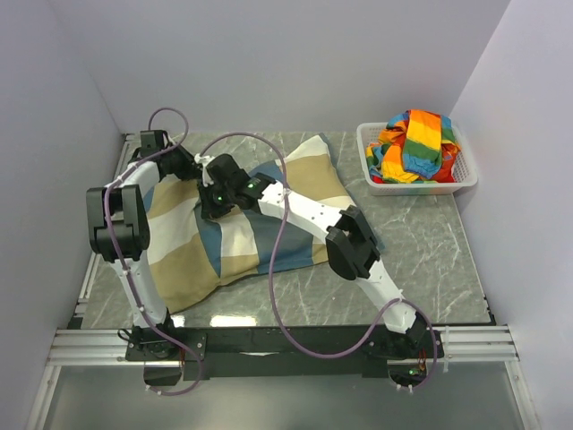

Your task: Put the pillow into the pillowcase

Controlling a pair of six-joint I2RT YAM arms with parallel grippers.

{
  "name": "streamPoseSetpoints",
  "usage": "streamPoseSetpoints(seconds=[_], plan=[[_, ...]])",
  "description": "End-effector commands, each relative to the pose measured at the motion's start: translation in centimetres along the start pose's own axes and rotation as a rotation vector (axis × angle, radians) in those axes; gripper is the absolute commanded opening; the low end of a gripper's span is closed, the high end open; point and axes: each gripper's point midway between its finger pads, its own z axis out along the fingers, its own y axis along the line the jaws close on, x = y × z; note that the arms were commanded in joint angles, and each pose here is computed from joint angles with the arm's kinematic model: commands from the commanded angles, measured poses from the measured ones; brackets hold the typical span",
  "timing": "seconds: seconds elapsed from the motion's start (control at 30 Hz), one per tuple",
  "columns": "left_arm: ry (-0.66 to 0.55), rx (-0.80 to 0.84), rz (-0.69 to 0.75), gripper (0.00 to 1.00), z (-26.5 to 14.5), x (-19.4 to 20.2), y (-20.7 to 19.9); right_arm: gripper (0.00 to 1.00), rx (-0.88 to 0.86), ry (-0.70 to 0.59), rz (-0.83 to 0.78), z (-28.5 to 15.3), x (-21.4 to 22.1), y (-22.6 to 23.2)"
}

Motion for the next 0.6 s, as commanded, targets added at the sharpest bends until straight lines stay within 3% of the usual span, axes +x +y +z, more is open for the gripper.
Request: streamPoseSetpoints(seconds=[0.0, 0.07, 0.13, 0.23, 0.3, 0.4, 0.47, 0.5, 0.57], plan=[[-0.033, 0.098, 0.067, 0.31, -1.2, -1.9, -3.3, 0.22, -0.106, -0.136, -0.032, -1.8, -4.5, 4.5], [-0.065, 0.121, 0.083, 0.45, -2.5, -2.7, -4.5, 0.24, -0.104, -0.16, -0.04, -2.1, -5.1, 4.5], [-0.114, 0.125, 0.102, 0.53, -4.4, -3.9, -5.6, 0.33, -0.093, -0.191, -0.055, -2.9, -5.9, 4.7], [-0.176, 0.089, 0.111, 0.64, -6.6, -5.0, -6.0, 0.56, -0.096, -0.238, -0.072, -5.3, -7.5, 5.6], [-0.2, 0.048, 0.105, 0.65, -7.5, -5.3, -5.6, 0.68, -0.082, -0.287, -0.08, -7.8, -9.1, 6.2], [-0.27, -0.028, 0.091, 0.65, -9.1, -6.4, -4.7, 0.75, -0.03, -0.343, -0.067, -11.6, -10.5, 6.3], [-0.309, -0.061, 0.09, 0.64, -9.8, -6.7, -4.5, 0.76, 0.01, -0.33, -0.029, -12.2, -8.9, 5.2], [-0.313, -0.077, 0.085, 0.64, -10.0, -6.6, -4.1, 0.78, 0.015, -0.392, -0.02, -14.8, -9.9, 5.8], [-0.331, -0.079, 0.089, 0.63, -10.2, -6.8, -4.1, 0.78, 0.058, -0.362, 0.033, -14.9, -7.3, 4.4]])
